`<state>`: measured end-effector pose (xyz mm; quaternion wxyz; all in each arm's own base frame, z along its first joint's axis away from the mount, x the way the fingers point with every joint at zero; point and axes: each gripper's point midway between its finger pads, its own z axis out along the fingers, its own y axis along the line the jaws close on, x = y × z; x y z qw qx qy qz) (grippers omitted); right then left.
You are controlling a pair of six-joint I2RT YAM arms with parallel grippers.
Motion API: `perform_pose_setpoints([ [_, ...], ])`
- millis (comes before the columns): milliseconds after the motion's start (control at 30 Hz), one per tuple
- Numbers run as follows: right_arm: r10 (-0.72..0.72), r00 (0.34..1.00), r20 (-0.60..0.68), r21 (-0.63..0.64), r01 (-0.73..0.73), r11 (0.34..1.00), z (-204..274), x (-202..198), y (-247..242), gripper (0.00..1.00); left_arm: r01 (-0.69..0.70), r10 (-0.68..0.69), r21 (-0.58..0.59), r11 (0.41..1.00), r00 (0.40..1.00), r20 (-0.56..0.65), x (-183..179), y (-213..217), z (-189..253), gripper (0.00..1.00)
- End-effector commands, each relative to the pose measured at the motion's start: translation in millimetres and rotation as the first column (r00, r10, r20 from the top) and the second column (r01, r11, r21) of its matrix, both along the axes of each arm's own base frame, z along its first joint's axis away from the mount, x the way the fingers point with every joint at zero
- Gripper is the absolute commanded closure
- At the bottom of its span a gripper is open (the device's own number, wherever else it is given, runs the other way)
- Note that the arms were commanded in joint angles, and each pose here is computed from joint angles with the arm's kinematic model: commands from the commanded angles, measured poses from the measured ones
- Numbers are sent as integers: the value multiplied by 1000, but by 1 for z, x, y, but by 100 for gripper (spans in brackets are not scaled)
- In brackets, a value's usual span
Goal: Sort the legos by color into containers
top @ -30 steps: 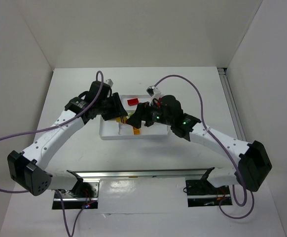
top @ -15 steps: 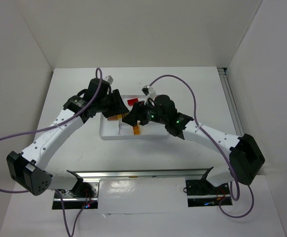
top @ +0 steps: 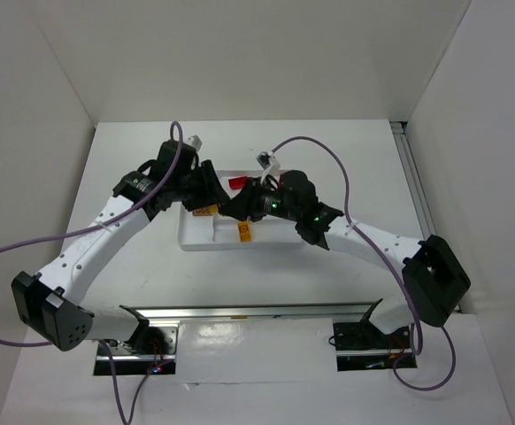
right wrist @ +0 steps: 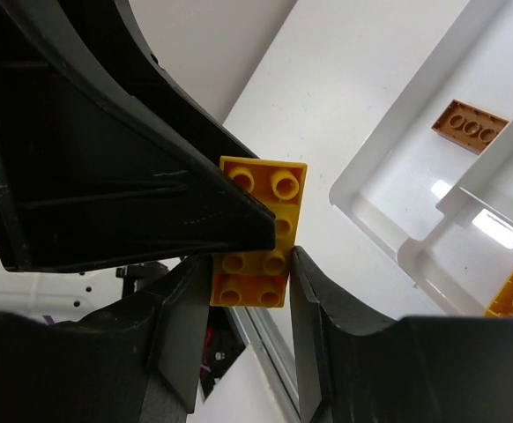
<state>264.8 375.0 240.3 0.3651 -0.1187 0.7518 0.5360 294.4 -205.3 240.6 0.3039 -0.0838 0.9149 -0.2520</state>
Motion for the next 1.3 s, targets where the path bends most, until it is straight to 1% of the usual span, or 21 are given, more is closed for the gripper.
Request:
perform_pose_setpoints([
  [0, 58, 997, 56, 113, -64, 992, 33, -10, 7, 90, 17, -15, -35, 999, 998, 64, 1, -3, 18, 100],
  [67, 39, 997, 61, 102, -46, 994, 34, -6, 2, 92, 16, -14, -27, 1000, 998, 69, 2, 0, 20, 81],
  [100, 41, 997, 58, 88, -46, 995, 33, -8, 0, 93, 39, -37, -13, 999, 995, 92, 5, 3, 24, 61],
  [133, 30, 998, 54, 84, -35, 996, 32, -9, -3, 93, 47, -48, 9, 999, 996, 79, 6, 8, 19, 37],
  [167, 22, 998, 62, 80, -27, 996, 34, -7, -7, 93, 49, -51, 21, 999, 995, 90, 7, 12, 23, 1],
  [300, 5, 1000, 20, 22, -5, 1000, 15, -4, -28, 96, 49, -56, 64, 997, 991, 121, 10, 39, 34, 0],
  [400, 3, 1000, 5, 54, -3, 999, 19, -5, -51, 97, 86, -87, 13, 996, 973, 214, 6, 44, 54, 8],
  [433, 7, 999, 31, 91, -10, 996, 32, -6, -58, 97, 107, -102, -11, 994, 971, 215, 3, 43, 48, 11],
  [500, -1, 1000, 9, 146, 0, 989, 40, 1, -77, 97, 254, -208, -111, 961, 925, 318, -10, 19, 69, 15],
  [567, 64, 998, 14, 213, -66, 975, 56, -8, -85, 97, 340, -269, -170, 925, 902, 338, -19, 7, 63, 15],
  [600, 67, 998, 20, 227, -70, 971, 61, -5, -91, 97, 432, -330, -203, 879, 858, 394, -25, -5, 73, 11],
  [667, 112, 993, 23, 237, -114, 965, 64, -12, -92, 97, 471, -358, -242, 848, 847, 393, -29, -13, 63, 10],
  [733, 135, 990, 33, 244, -139, 960, 69, -15, -93, 97, 573, -411, -285, 768, 783, 467, -38, -25, 74, 8],
  [767, 149, 987, 56, 257, -158, 953, 75, -18, -93, 97, 590, -426, -316, 743, 782, 455, -41, -29, 61, 8],
  [800, 166, 985, 45, 273, -172, 947, 78, -20, -92, 97, 617, -450, -374, 692, 774, 445, -48, -35, 60, 8],
  [833, 191, 980, 54, 286, -198, 938, 83, -24, -92, 97, 655, -444, -359, 665, 733, 515, -46, -38, 70, 10],
  [867, 192, 978, 77, 302, -206, 931, 90, -26, -92, 97, 651, -450, -385, 654, 744, 493, -44, -41, 55, 10],
  [933, 204, 977, 68, 304, -215, 928, 90, -28, -92, 97, 665, -453, -403, 629, 734, 505, -45, -43, 56, 11],
  [1067, 217, 975, 55, 314, -224, 923, 89, -31, -92, 97, 734, -485, -386, 559, 667, 565, -50, -52, 62, 11],
  [1167, 229, 972, 49, 317, -233, 919, 88, -32, -91, 97, 789, -480, -348, 506, 593, 646, -56, -54, 83, 11],
  [1267, 229, 973, 40, 315, -230, 921, 86, -30, -90, 97, 809, -478, -314, 497, 557, 679, -59, -55, 90, 11],
])
